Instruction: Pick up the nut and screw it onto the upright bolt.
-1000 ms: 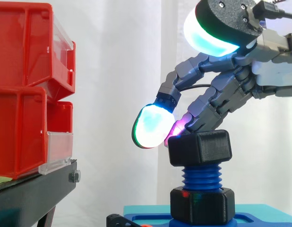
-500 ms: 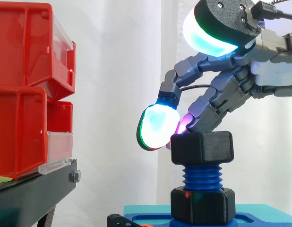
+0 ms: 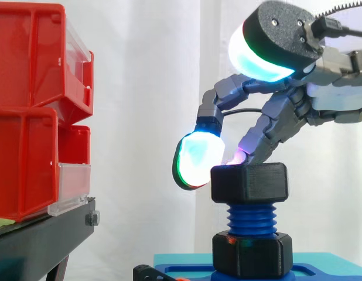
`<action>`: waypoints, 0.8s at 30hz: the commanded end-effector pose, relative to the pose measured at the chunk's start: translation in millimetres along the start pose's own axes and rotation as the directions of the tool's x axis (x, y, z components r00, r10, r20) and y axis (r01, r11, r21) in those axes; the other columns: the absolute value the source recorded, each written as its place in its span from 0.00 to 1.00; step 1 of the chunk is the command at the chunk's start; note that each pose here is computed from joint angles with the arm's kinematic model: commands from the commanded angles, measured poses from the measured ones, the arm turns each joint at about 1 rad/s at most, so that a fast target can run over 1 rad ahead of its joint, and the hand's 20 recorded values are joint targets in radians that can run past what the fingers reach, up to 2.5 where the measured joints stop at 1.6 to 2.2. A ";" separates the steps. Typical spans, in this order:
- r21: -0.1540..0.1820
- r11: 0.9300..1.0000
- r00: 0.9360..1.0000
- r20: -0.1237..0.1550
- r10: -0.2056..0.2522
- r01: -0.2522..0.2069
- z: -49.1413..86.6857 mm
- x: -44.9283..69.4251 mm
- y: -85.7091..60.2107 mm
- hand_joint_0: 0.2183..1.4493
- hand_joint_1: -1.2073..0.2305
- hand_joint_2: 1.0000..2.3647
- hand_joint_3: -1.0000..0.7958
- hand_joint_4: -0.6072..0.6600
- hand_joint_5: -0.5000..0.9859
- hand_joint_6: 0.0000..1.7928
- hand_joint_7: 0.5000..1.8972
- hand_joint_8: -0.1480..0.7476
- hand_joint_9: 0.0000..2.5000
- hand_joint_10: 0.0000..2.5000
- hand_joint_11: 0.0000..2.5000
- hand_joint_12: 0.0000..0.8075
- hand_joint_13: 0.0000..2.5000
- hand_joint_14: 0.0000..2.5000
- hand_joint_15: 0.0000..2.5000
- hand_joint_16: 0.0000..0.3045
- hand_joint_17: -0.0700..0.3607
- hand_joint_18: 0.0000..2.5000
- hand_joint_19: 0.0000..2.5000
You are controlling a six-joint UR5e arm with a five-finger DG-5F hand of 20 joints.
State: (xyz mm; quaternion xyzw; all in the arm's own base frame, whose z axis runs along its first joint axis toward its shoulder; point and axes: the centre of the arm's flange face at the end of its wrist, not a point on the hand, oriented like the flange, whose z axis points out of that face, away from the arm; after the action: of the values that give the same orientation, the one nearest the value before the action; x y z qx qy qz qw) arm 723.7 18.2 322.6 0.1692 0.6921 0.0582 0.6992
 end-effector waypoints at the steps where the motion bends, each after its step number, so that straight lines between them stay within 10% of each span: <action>1: -0.001 1.000 1.000 -0.011 -0.004 0.004 0.6 -1.2 -8.5 0.23 0.74 0.00 0.28 0.66 0.33 0.28 0.53 0.58 0.40 0.00 0.02 0.47 0.31 0.00 0.03 0.15 0.40 0.25 0.03; 16: 0.012 1.000 0.999 -0.046 -0.018 0.019 1.8 -9.5 -39.4 0.23 0.75 0.00 0.28 0.60 0.39 0.28 0.67 0.50 0.56 0.00 0.04 0.45 0.41 0.00 0.03 0.13 0.37 0.30 0.03; 24: 0.005 1.000 0.998 -0.052 -0.019 0.019 1.8 -9.6 -40.7 0.23 0.75 0.00 0.28 0.57 0.40 0.33 0.56 0.37 0.73 0.00 0.06 0.34 0.53 0.00 0.03 0.11 0.33 0.39 0.04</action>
State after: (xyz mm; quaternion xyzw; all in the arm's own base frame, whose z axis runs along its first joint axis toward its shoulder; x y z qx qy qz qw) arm 719.0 -22.6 318.8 0.1647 0.7110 0.0522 0.6816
